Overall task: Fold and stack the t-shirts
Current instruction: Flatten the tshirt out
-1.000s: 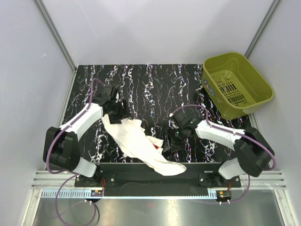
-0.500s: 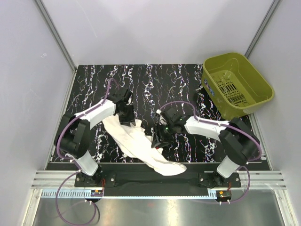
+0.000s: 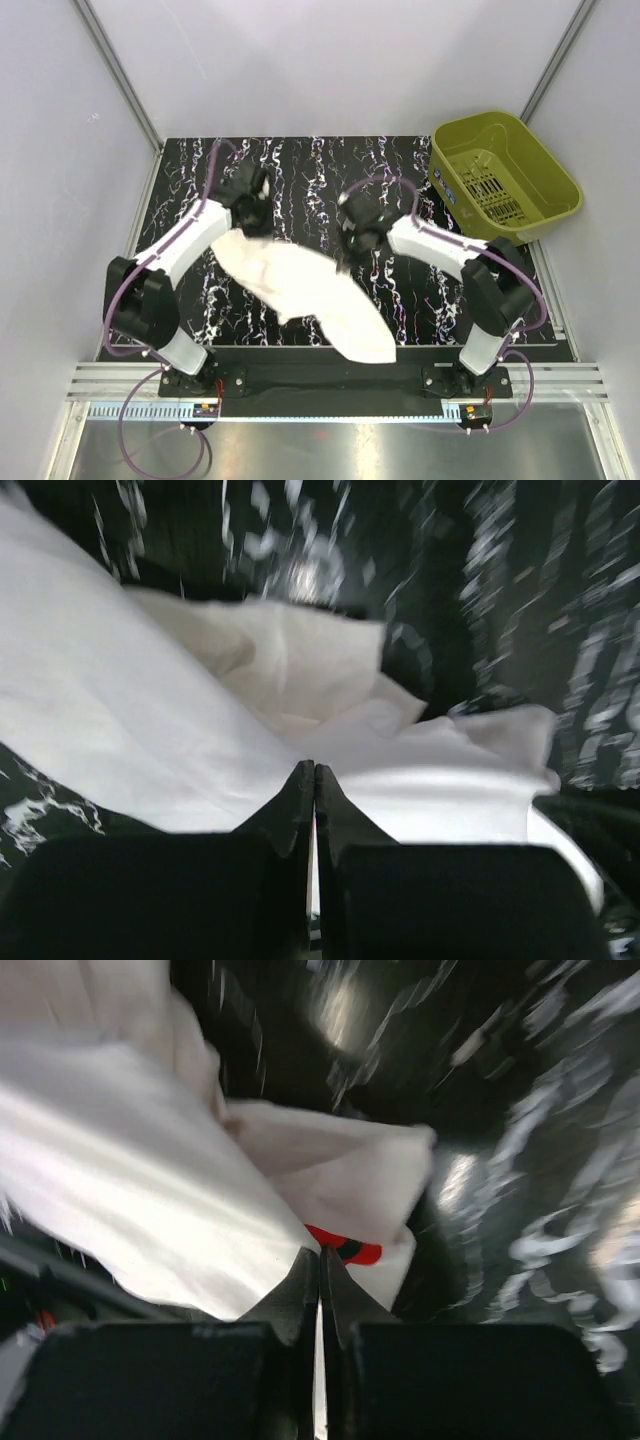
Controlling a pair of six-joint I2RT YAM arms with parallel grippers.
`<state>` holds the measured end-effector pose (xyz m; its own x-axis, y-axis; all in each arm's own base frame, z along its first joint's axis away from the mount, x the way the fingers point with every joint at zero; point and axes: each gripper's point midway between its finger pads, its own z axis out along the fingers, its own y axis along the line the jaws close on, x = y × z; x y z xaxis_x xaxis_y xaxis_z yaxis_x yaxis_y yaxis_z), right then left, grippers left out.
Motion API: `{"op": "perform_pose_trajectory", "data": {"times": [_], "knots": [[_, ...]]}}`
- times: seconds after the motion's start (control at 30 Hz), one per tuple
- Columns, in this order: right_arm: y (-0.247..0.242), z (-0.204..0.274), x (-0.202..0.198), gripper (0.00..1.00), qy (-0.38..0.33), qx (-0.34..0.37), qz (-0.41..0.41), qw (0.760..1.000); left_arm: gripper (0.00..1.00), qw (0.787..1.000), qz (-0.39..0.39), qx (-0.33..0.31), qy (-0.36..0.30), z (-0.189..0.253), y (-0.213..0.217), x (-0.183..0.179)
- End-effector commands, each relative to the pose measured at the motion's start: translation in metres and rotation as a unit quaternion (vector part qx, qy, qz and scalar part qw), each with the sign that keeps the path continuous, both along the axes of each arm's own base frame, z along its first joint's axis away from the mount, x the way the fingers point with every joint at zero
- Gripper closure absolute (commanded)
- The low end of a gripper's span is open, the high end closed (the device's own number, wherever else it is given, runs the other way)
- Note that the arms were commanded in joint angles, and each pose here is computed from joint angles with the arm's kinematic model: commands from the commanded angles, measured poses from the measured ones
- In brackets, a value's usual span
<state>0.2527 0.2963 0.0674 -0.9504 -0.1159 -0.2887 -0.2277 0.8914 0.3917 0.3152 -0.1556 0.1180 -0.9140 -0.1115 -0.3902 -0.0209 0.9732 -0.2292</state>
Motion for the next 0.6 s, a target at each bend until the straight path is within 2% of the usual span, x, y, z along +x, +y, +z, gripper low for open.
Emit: {"op": "perform_pose_trajectory", "data": {"times": [0.0, 0.07, 0.1, 0.17, 0.2, 0.27, 0.3, 0.33, 0.37, 0.4, 0.43, 0.47, 0.5, 0.53, 0.57], "knots": [[-0.08, 0.122, 0.131, 1.0, -0.218, -0.07, -0.133, 0.964, 1.0, 0.971, 0.038, -0.045, -0.23, 0.157, 0.016, 0.077], [-0.092, 0.169, 0.16, 1.0, -0.282, -0.074, -0.14, 0.946, 1.0, 0.955, 0.038, -0.053, -0.289, 0.206, 0.023, 0.089], [-0.091, 0.216, 0.173, 1.0, -0.327, -0.057, -0.139, 0.933, 1.0, 0.942, 0.038, -0.061, -0.328, 0.244, 0.024, 0.091], [-0.088, 0.242, 0.18, 1.0, -0.348, -0.064, -0.114, 0.928, 1.0, 0.939, 0.042, -0.051, -0.337, 0.262, 0.032, 0.08], [-0.088, 0.265, 0.176, 1.0, -0.354, -0.053, -0.113, 0.927, 1.0, 0.941, 0.044, -0.048, -0.333, 0.26, 0.035, 0.075], [-0.078, 0.273, 0.165, 1.0, -0.339, -0.02, -0.099, 0.935, 1.0, 0.934, 0.052, -0.059, -0.348, 0.269, 0.043, 0.045], [-0.072, 0.265, 0.157, 1.0, -0.32, -0.004, -0.099, 0.942, 1.0, 0.946, 0.053, -0.051, -0.317, 0.232, 0.045, 0.035], [-0.065, 0.27, 0.14, 1.0, -0.317, 0.018, -0.087, 0.944, 1.0, 0.935, 0.064, -0.068, -0.341, 0.243, 0.052, 0.012], [-0.044, 0.264, 0.12, 1.0, -0.297, 0.052, -0.046, 0.952, 1.0, 0.939, 0.065, -0.068, -0.331, 0.231, 0.054, 0.002], [-0.031, 0.231, 0.1, 1.0, -0.263, 0.048, -0.009, 0.964, 1.0, 0.948, 0.065, -0.061, -0.306, 0.203, 0.057, -0.01], [-0.021, 0.224, 0.077, 1.0, -0.25, 0.056, 0.016, 0.966, 1.0, 0.953, 0.066, -0.059, -0.29, 0.192, 0.06, -0.022], [0.008, 0.21, 0.037, 1.0, -0.217, 0.079, 0.074, 0.97, 1.0, 0.952, 0.07, -0.06, -0.293, 0.19, 0.065, -0.036], [0.013, 0.172, 0.011, 1.0, -0.156, 0.084, 0.074, 0.981, 1.0, 0.961, 0.068, -0.048, -0.262, 0.164, 0.068, -0.048], [0.016, 0.172, -0.013, 1.0, -0.135, 0.114, 0.074, 0.981, 0.95, 0.965, 0.066, -0.042, -0.252, 0.154, 0.07, -0.054], [0.029, 0.17, -0.031, 0.96, -0.115, 0.16, 0.083, 0.977, 0.79, 0.965, 0.062, -0.04, -0.25, 0.15, 0.072, -0.061]]}}
